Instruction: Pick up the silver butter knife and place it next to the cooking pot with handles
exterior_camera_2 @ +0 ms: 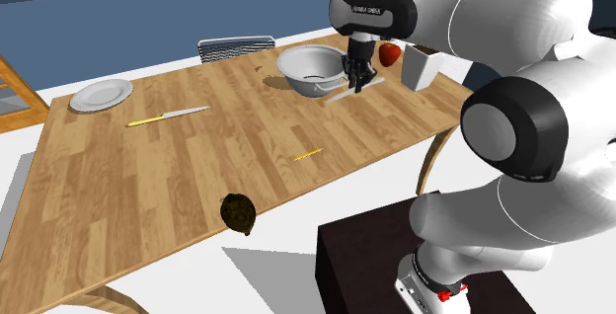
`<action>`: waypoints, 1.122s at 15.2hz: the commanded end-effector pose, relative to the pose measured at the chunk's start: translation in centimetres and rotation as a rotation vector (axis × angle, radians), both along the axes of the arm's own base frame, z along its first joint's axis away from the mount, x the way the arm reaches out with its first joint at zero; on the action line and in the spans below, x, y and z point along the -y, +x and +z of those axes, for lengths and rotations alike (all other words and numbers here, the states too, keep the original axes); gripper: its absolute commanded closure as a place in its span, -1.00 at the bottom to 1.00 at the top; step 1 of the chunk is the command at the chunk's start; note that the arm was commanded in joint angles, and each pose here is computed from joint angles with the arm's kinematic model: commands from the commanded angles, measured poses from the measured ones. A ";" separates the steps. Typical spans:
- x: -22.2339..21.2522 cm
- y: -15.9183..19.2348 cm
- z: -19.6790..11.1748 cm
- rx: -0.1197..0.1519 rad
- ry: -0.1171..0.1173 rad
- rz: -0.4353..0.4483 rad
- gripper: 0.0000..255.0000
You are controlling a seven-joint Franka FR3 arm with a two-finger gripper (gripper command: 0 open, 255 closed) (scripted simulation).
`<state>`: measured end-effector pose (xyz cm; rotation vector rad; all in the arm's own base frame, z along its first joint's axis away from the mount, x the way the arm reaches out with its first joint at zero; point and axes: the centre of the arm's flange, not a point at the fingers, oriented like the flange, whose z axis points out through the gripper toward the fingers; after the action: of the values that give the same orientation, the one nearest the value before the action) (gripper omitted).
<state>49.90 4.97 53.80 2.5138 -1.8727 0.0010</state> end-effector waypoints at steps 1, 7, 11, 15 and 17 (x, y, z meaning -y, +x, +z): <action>2.8 0.3 0.0 0.000 0.000 0.001 1.00; 4.4 0.6 -2.1 0.000 0.000 0.001 1.00; 4.4 0.6 -4.2 0.000 0.000 0.001 1.00; 4.4 0.6 -6.4 0.000 0.000 0.001 1.00; 4.4 0.6 -7.4 0.000 0.000 0.001 1.00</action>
<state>50.47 0.50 46.98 2.5142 -1.8712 -0.0001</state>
